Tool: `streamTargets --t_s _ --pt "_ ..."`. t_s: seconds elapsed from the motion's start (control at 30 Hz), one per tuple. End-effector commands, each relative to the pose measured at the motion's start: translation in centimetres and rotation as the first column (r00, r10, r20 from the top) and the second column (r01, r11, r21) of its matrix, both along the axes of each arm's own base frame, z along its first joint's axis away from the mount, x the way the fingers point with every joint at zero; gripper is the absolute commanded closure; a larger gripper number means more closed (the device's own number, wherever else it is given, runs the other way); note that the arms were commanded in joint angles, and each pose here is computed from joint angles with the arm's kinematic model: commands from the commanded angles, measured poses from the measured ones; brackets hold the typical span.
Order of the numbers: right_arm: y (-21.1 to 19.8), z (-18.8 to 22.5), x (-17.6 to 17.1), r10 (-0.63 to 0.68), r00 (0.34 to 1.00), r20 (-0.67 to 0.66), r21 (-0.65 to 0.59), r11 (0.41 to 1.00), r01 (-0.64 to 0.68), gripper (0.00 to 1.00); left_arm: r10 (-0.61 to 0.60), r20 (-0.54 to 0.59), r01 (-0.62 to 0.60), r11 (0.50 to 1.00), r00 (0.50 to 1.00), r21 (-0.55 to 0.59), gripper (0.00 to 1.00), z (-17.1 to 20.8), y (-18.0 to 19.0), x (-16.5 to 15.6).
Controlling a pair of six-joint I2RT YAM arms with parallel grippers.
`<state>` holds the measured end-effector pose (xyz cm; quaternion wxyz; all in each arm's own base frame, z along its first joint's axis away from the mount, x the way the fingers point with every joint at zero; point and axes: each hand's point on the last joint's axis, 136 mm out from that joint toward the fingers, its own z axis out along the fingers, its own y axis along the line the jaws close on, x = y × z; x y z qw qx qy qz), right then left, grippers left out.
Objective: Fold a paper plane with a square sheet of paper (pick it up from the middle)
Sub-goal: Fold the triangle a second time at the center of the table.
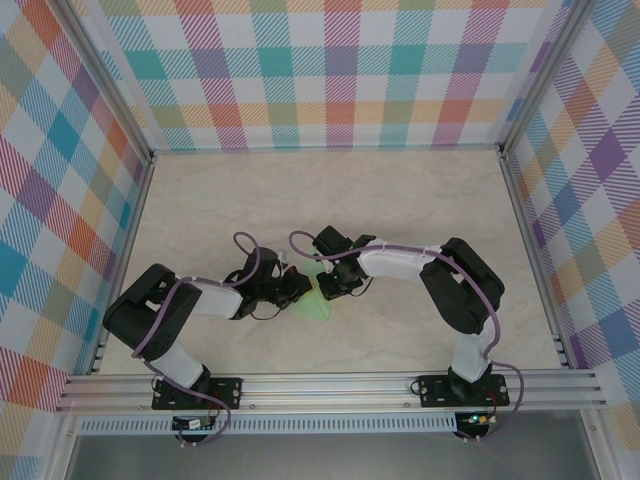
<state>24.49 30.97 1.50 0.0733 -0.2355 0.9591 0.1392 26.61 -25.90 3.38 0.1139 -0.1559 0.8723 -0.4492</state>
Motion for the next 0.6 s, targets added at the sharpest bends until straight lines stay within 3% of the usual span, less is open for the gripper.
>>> streamTargets --t_s 0.0,0.43,0.57 --pt "-0.5 -1.8 -0.4 -0.011 0.999 -0.034 -0.029 1.0 0.01 0.87 0.006 0.041 -0.005 1.0 0.999 -0.017 1.0 0.4 -0.2 1.2" --pt "0.3 -0.4 0.2 -0.032 0.999 -0.022 0.011 0.999 0.033 0.83 0.028 -0.043 -0.024 0.997 0.999 0.079 1.0 -3.1 1.4 -0.4" --pt "0.1 1.8 0.8 -0.081 0.997 -0.008 0.055 0.995 0.081 0.72 0.028 -0.048 -0.023 0.996 0.998 0.09 1.0 -3.5 1.7 -0.7"
